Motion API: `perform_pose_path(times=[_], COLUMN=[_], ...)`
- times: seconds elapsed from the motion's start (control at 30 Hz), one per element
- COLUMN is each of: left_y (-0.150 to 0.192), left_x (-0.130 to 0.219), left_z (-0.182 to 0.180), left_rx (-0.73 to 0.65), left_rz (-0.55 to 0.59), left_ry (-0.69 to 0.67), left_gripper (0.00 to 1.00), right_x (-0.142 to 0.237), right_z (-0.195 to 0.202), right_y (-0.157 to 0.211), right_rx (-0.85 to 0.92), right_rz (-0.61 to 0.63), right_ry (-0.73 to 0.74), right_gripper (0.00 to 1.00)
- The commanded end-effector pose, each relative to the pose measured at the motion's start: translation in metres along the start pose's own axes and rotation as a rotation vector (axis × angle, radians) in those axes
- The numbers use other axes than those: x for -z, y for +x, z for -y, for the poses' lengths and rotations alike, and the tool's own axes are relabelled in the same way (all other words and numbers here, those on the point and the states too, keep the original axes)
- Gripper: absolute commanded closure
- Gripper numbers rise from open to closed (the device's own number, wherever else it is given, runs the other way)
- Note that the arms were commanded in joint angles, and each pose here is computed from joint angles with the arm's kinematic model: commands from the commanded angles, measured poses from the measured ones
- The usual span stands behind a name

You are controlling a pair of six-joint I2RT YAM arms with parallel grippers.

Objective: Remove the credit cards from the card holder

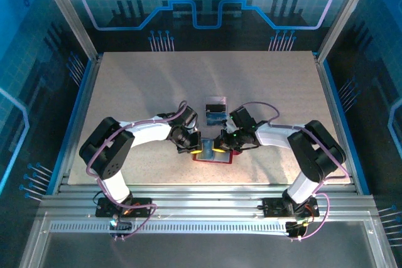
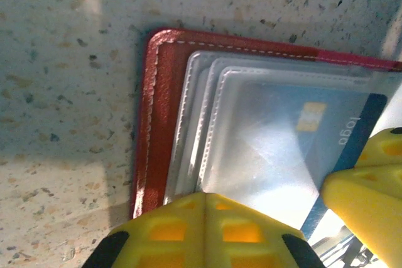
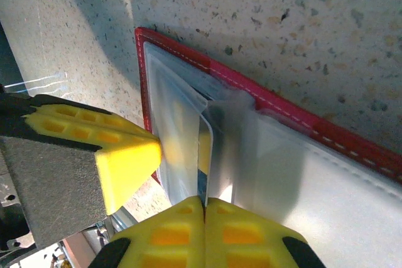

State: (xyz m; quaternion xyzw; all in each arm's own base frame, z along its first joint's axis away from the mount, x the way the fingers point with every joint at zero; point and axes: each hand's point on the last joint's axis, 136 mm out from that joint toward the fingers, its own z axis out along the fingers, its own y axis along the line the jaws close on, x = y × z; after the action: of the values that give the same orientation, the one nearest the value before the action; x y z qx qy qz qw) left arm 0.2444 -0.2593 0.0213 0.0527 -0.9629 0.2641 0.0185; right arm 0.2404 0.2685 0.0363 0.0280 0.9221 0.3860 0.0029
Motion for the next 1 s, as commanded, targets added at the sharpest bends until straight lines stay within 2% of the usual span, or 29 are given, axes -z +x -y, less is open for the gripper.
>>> perform_pose_path(times=[0.0,0.17,0.27,0.47,0.73,0.97], left_y=[0.021,0.022,0.023,0.024,0.008,0.002], left_x=[-0.004,-0.004,-0.005,-0.003,0.013,0.011], left_z=[-0.036,-0.036,-0.037,-0.037,0.000,0.019], left_rx=[0.055,0.058,0.059,0.060,0.031,0.031], left_rz=[-0.045,-0.046,-0.050,-0.046,0.003,-0.005], left_ry=[-0.130,-0.126,-0.128,-0.125,-0.019,0.056], left_gripper=[0.99,0.99,0.99,0.99,0.96,0.96], right_x=[0.010,0.014,0.017,0.020,0.006,-0.006], right_z=[0.012,0.016,0.015,0.017,0.009,0.010], right_y=[0.002,0.001,0.000,0.001,0.004,0.006], right_rx=[-0.010,-0.015,-0.013,-0.010,0.000,-0.015], right_rz=[0.003,0.005,0.010,0.012,-0.031,-0.049], right_ry=[0.029,0.030,0.020,0.021,-0.058,-0.076], right_gripper=[0.95,0.91,0.94,0.92,0.92,0.92])
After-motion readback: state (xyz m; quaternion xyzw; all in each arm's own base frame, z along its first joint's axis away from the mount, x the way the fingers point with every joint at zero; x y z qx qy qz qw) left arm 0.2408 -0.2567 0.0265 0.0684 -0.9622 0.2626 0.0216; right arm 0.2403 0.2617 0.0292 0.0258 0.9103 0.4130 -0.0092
